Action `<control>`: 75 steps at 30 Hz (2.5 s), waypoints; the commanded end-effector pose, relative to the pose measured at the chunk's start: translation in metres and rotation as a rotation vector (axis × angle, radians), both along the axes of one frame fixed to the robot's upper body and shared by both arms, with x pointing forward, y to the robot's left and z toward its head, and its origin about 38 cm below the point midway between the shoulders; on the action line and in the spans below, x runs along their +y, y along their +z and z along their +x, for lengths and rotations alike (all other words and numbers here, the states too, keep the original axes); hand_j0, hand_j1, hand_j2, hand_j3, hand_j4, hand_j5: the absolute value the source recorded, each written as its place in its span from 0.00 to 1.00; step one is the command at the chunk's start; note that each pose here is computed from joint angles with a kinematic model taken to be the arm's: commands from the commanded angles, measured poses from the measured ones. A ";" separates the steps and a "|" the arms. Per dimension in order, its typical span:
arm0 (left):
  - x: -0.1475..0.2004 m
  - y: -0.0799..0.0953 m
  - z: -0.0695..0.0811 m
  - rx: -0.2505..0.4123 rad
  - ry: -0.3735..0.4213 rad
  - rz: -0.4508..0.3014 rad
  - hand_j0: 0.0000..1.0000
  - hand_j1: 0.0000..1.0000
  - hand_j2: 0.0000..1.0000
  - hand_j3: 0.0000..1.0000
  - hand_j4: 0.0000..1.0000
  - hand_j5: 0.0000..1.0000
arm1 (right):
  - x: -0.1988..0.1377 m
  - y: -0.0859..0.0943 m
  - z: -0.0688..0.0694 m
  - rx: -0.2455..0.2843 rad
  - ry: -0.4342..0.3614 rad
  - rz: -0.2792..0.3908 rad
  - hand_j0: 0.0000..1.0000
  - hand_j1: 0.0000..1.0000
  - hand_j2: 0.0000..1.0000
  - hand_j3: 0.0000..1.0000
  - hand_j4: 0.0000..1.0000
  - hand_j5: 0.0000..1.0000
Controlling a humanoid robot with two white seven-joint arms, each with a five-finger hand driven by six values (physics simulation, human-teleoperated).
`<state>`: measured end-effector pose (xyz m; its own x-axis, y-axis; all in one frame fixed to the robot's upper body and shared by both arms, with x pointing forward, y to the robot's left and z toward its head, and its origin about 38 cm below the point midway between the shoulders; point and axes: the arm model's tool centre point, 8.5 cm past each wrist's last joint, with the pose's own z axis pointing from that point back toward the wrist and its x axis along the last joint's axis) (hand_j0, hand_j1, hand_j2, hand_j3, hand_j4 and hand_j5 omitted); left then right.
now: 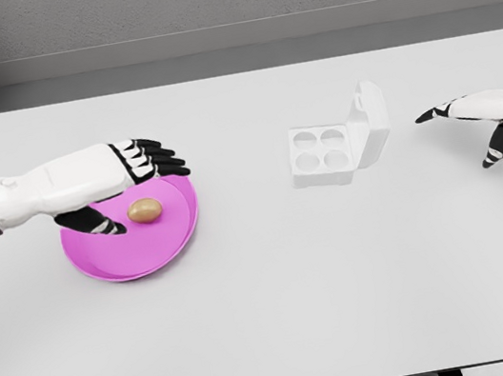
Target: Pack egg into the box and close the box lid
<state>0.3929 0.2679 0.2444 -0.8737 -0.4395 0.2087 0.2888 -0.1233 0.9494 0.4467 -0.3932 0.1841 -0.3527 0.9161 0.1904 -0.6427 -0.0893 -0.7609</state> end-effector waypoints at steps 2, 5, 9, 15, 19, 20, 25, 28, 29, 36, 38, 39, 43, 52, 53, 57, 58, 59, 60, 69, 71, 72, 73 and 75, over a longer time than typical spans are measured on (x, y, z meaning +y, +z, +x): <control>0.005 -0.036 0.018 0.101 0.066 -0.026 1.00 1.00 1.00 1.00 1.00 1.00 | -0.001 -0.001 -0.001 0.002 -0.001 0.001 1.00 1.00 1.00 1.00 1.00 1.00; 0.013 -0.055 0.027 0.115 0.106 0.044 1.00 1.00 1.00 1.00 1.00 1.00 | 0.001 0.001 -0.001 -0.003 0.016 0.001 1.00 1.00 1.00 1.00 1.00 1.00; 0.016 -0.057 0.026 0.120 0.111 0.053 1.00 1.00 1.00 1.00 1.00 1.00 | 0.001 0.007 0.000 -0.017 0.050 0.001 1.00 1.00 1.00 1.00 1.00 1.00; 0.012 -0.054 0.029 0.089 0.096 0.119 1.00 1.00 1.00 1.00 1.00 1.00 | -0.006 0.012 0.001 -0.026 0.050 -0.008 1.00 1.00 1.00 1.00 1.00 1.00; 0.007 -0.053 0.034 0.067 0.078 0.191 1.00 1.00 1.00 1.00 1.00 1.00 | -0.005 0.008 0.000 -0.019 0.053 -0.007 1.00 1.00 1.00 1.00 1.00 1.00; 0.008 -0.056 0.033 0.085 0.071 0.221 1.00 1.00 1.00 1.00 1.00 1.00 | -0.006 0.011 0.001 -0.025 0.051 -0.009 1.00 1.00 1.00 1.00 1.00 1.00; 0.007 -0.058 0.036 0.094 0.073 0.228 1.00 1.00 1.00 1.00 1.00 1.00 | -0.008 0.012 -0.001 -0.025 0.050 -0.014 1.00 1.00 1.00 1.00 1.00 1.00; 0.000 -0.056 0.039 0.088 0.065 0.212 1.00 1.00 1.00 1.00 1.00 1.00 | -0.009 0.013 -0.001 -0.026 0.049 -0.015 1.00 1.00 1.00 1.00 1.00 1.00; 0.001 -0.054 0.040 0.085 0.067 0.212 1.00 1.00 1.00 1.00 1.00 1.00 | -0.010 0.013 -0.001 -0.026 0.046 -0.016 1.00 1.00 1.00 1.00 1.00 1.00; 0.008 -0.060 0.050 0.125 0.108 0.177 1.00 1.00 1.00 1.00 1.00 1.00 | -0.006 0.015 0.001 -0.034 0.052 -0.010 1.00 1.00 1.00 1.00 1.00 1.00; 0.007 -0.068 0.055 0.149 0.125 0.163 1.00 1.00 1.00 1.00 1.00 1.00 | -0.005 0.013 0.001 -0.031 0.053 -0.006 1.00 1.00 1.00 1.00 1.00 1.00; 0.006 -0.069 0.055 0.150 0.122 0.161 1.00 1.00 1.00 1.00 1.00 1.00 | -0.004 0.013 0.001 -0.031 0.054 -0.004 1.00 1.00 1.00 1.00 1.00 1.00; 0.005 -0.072 0.058 0.158 0.130 0.160 1.00 1.00 1.00 1.00 1.00 1.00 | -0.003 0.011 0.001 -0.027 0.057 -0.005 1.00 1.00 1.00 1.00 1.00 1.00; 0.005 -0.078 0.062 0.173 0.144 0.157 1.00 1.00 1.00 1.00 1.00 1.00 | -0.002 0.010 0.001 -0.025 0.061 -0.004 1.00 1.00 1.00 1.00 1.00 1.00; 0.005 -0.079 0.062 0.174 0.143 0.160 1.00 1.00 1.00 1.00 1.00 1.00 | -0.002 0.010 0.001 -0.024 0.058 -0.004 1.00 1.00 1.00 1.00 1.00 1.00; 0.000 -0.085 0.059 0.188 0.127 0.178 1.00 1.00 1.00 1.00 1.00 1.00 | -0.002 0.010 0.001 -0.024 0.059 -0.006 1.00 1.00 1.00 1.00 1.00 1.00; 0.001 -0.085 0.059 0.189 0.128 0.178 1.00 1.00 1.00 1.00 1.00 1.00 | -0.002 0.010 0.001 -0.025 0.059 -0.005 1.00 1.00 1.00 1.00 1.00 1.00; 0.001 -0.085 0.059 0.189 0.128 0.177 1.00 1.00 1.00 1.00 1.00 1.00 | -0.001 0.010 0.000 -0.025 0.062 -0.005 1.00 1.00 1.00 1.00 1.00 1.00; 0.002 -0.086 0.060 0.189 0.129 0.181 1.00 1.00 1.00 1.00 1.00 1.00 | 0.000 0.012 0.000 -0.028 0.065 -0.006 1.00 1.00 1.00 1.00 1.00 1.00; 0.004 -0.087 0.060 0.199 0.137 0.174 0.92 0.92 0.92 0.92 0.92 0.92 | 0.002 0.013 -0.001 -0.031 0.076 -0.007 1.00 1.00 1.00 1.00 1.00 1.00; 0.004 -0.088 0.059 0.202 0.136 0.175 0.80 0.80 0.80 0.80 0.80 0.80 | 0.002 0.013 -0.001 -0.031 0.075 -0.007 1.00 1.00 1.00 1.00 1.00 1.00; 0.005 -0.088 0.059 0.201 0.137 0.177 0.75 0.75 0.75 0.75 0.75 0.75 | 0.003 0.013 -0.001 -0.030 0.077 -0.007 1.00 1.00 1.00 1.00 1.00 1.00; 0.005 -0.088 0.059 0.201 0.137 0.177 0.73 0.73 0.73 0.73 0.73 0.73 | 0.004 0.012 -0.001 -0.029 0.079 -0.007 1.00 1.00 1.00 1.00 1.00 1.00; 0.006 -0.089 0.059 0.202 0.138 0.179 0.72 0.72 0.72 0.72 0.72 0.72 | 0.004 0.012 -0.001 -0.029 0.079 -0.007 1.00 1.00 1.00 1.00 1.00 1.00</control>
